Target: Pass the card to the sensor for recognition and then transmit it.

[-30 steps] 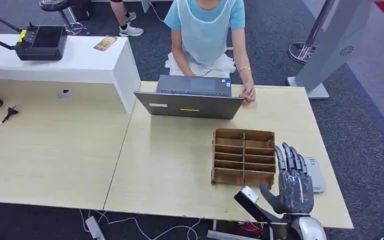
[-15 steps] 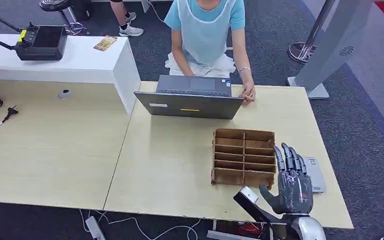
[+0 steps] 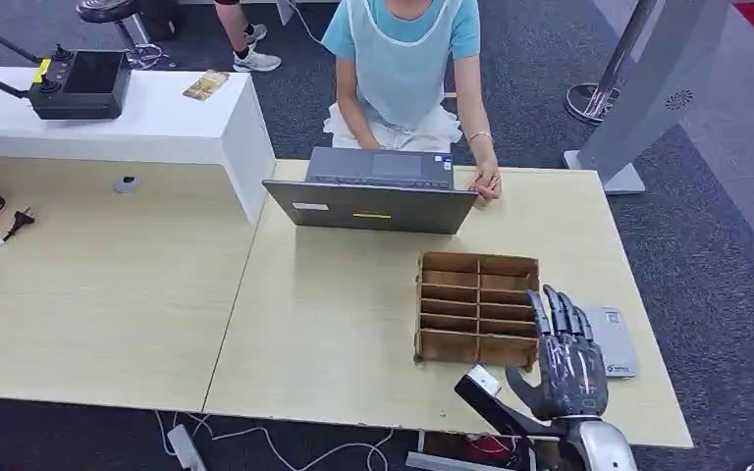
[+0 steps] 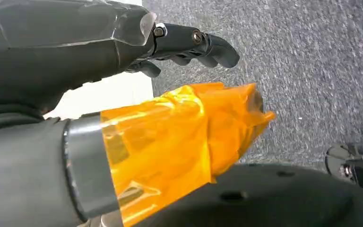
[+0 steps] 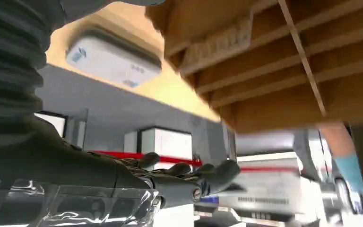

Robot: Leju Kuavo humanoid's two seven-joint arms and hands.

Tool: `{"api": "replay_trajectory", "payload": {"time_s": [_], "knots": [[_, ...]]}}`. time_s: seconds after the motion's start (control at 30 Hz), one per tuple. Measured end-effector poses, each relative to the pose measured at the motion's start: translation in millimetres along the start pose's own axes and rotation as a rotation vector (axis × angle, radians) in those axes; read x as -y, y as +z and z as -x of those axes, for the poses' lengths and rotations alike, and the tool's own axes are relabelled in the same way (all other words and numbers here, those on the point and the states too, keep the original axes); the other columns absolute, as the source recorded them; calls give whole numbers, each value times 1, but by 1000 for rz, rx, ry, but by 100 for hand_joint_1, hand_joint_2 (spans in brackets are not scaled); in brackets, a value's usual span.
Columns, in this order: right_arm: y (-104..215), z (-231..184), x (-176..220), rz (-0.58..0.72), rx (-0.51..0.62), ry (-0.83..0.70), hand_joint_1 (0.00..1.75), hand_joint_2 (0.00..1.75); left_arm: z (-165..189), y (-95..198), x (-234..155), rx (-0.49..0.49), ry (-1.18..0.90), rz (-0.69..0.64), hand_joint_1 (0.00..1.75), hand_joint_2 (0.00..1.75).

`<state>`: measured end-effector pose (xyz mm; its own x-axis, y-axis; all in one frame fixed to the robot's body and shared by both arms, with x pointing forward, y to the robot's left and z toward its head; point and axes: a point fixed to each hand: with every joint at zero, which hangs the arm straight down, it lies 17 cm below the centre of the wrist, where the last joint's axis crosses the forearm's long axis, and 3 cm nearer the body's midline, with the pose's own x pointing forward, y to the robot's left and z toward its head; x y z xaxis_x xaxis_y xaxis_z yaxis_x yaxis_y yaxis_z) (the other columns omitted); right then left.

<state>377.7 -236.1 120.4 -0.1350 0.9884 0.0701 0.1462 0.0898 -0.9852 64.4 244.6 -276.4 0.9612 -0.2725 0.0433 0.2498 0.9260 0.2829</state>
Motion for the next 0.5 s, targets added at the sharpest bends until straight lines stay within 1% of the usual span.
{"api": "replay_trajectory", "payload": {"time_s": [0.17,0.5], "knots": [[-12,2,-16,-28,-13,3,0,175,0,0,1,1,-4,6,0,0],[-13,2,-31,-66,-26,-15,0,175,-1,0,1,2,-7,5,0,0]]}}
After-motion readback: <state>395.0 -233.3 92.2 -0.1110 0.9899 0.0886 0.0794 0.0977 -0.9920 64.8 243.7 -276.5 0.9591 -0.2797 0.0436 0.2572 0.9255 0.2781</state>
